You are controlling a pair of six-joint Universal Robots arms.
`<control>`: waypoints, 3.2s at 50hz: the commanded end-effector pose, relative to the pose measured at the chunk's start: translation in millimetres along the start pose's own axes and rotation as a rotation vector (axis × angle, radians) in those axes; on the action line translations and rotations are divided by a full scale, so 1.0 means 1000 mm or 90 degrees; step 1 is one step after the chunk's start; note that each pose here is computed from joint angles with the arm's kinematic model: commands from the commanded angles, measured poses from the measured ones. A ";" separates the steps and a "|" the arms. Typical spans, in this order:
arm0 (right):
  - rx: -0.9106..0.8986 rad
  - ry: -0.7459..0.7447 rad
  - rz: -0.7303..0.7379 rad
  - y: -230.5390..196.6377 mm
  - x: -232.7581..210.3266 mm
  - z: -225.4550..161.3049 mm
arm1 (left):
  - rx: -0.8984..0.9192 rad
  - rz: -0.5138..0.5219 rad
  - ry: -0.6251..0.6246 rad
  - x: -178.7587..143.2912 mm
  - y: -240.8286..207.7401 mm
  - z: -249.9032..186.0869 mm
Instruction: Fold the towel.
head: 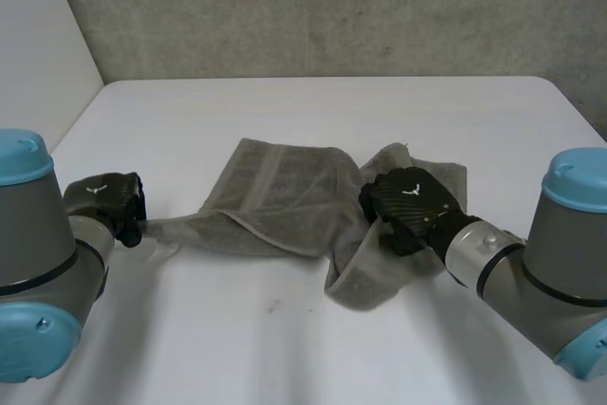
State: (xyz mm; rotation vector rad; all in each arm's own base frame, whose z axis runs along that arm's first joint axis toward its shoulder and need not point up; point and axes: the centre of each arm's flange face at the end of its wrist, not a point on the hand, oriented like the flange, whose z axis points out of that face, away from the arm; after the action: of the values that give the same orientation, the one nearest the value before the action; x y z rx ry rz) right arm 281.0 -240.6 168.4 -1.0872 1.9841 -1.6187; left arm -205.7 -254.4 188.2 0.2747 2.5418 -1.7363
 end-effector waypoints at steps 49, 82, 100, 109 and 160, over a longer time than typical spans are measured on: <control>-0.193 0.199 -0.243 -0.069 0.127 -0.010 | -0.029 0.064 0.024 -0.031 -0.077 0.041; 0.153 0.391 -0.278 -0.120 0.166 0.033 | 0.283 -0.055 0.002 -0.001 -0.149 0.089; -0.161 0.159 -0.171 -0.006 0.120 -0.015 | 0.010 0.015 0.015 -0.020 -0.004 0.046; -0.288 0.092 -0.231 -0.034 0.091 -0.113 | -0.031 0.105 -0.020 -0.055 -0.022 -0.061; 0.379 0.558 -0.330 -0.218 0.187 -0.010 | 0.636 -0.126 -0.090 -0.041 -0.289 0.023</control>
State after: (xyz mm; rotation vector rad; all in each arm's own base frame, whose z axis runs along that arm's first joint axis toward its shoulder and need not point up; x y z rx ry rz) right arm 227.5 -395.3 419.4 -0.6812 1.4047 -3.1790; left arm -224.7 -394.1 410.7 0.1125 1.6454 -2.6142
